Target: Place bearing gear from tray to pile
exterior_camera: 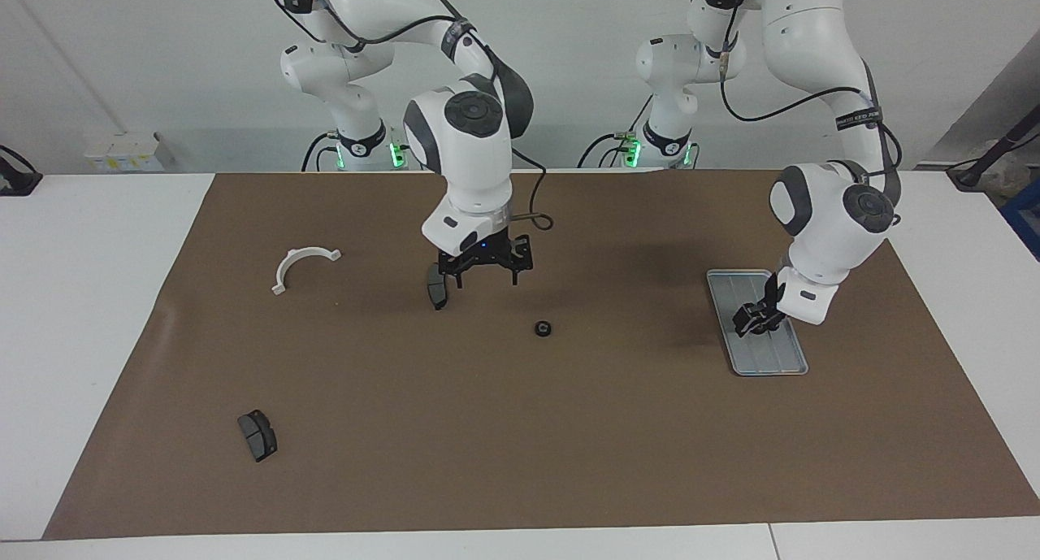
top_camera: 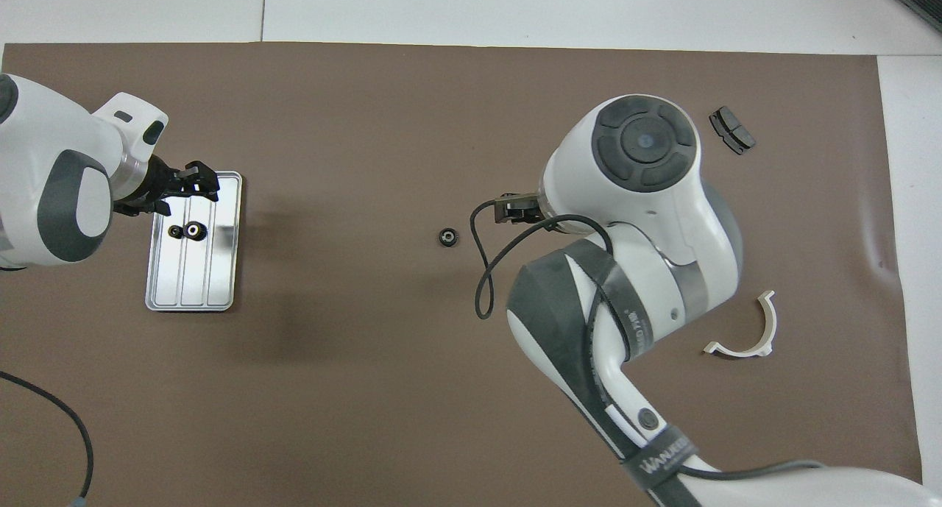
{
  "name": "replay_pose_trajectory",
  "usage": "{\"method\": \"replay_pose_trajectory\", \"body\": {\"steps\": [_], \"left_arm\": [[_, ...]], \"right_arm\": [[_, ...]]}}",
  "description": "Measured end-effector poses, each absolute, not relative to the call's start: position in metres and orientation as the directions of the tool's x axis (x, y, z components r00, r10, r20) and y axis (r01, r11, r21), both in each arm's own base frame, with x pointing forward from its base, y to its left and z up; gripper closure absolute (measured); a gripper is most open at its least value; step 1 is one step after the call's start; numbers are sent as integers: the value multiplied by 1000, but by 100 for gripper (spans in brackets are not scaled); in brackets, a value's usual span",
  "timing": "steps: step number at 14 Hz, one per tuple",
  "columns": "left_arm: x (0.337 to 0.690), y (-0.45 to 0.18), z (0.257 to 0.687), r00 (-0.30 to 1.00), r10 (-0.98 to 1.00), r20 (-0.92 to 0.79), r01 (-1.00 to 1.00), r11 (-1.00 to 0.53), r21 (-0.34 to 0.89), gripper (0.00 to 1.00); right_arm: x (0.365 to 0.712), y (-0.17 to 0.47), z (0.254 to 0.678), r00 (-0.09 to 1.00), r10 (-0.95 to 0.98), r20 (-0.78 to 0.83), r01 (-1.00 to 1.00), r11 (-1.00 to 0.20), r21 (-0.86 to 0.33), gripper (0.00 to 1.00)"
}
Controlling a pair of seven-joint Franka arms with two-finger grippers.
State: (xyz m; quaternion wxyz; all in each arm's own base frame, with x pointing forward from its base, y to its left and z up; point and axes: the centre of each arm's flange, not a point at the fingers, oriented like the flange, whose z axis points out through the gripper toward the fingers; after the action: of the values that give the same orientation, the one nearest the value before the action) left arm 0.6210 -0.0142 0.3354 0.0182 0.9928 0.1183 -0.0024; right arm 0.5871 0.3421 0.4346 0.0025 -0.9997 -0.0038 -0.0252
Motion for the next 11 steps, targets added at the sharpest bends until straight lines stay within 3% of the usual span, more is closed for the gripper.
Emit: {"method": "replay_pose_trajectory", "body": {"steps": [5,11], "left_arm": [[618,-5,325,968,249,-23,250,-968,32,26],[611,-2,314,966,254,-48,256,-966,25,28]], "right_arm": [[593,406,398,997,-32,65,-33,-999,8,0],[597,416,379,992,-50,118,-47,-998,-33,0]]}}
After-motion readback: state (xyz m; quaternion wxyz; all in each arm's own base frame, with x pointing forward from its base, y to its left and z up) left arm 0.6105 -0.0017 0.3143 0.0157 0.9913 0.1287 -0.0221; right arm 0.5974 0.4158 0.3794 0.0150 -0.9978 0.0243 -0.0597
